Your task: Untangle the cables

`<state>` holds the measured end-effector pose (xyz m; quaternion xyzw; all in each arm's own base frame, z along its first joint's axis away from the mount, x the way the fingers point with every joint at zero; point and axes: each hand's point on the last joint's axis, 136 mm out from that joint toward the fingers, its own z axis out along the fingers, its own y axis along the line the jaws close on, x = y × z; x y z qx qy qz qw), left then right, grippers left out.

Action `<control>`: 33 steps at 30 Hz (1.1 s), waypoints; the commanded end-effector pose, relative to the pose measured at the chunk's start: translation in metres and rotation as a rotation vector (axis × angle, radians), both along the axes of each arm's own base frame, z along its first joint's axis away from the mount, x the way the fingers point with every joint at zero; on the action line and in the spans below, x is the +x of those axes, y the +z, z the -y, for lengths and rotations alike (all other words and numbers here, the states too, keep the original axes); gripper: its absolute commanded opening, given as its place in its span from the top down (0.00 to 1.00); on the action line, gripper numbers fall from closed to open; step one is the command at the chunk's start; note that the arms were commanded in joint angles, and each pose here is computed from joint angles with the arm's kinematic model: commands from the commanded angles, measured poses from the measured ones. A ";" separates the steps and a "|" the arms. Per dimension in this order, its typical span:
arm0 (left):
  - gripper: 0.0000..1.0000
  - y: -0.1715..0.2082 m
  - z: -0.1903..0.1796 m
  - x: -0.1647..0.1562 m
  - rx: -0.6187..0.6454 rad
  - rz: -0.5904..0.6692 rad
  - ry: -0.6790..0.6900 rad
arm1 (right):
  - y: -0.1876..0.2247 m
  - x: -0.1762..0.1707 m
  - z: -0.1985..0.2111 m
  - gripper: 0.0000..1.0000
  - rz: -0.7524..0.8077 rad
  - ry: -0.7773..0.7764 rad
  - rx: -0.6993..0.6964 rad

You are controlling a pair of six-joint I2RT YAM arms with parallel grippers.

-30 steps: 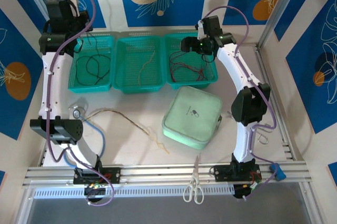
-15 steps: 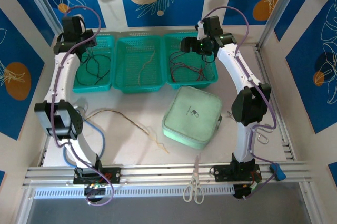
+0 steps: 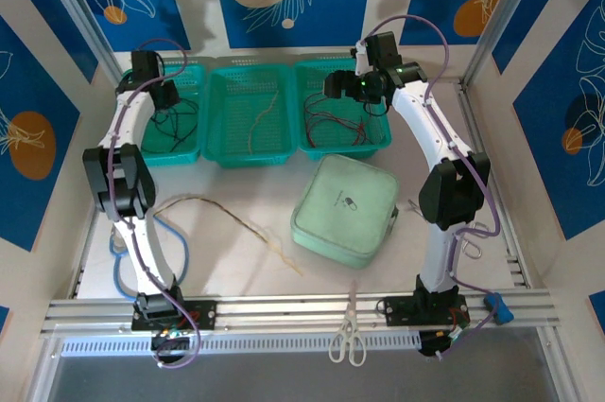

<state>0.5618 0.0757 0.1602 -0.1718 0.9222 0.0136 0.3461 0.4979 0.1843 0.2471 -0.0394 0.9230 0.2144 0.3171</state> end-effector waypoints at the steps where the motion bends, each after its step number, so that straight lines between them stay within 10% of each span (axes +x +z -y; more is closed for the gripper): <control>1: 1.00 -0.021 -0.004 -0.004 -0.045 -0.069 0.003 | 0.018 -0.012 -0.002 0.11 0.017 0.018 0.029; 14: 1.00 -0.085 0.007 -0.022 -0.200 -0.215 0.013 | 0.030 -0.016 -0.002 0.10 0.036 0.008 0.040; 21: 0.31 -0.031 0.009 -0.024 -0.181 -0.109 0.009 | 0.042 -0.025 0.001 0.10 0.069 0.012 0.046; 33: 0.10 0.069 0.035 -0.064 0.011 0.055 -0.083 | 0.053 -0.061 -0.021 0.10 0.104 0.101 0.026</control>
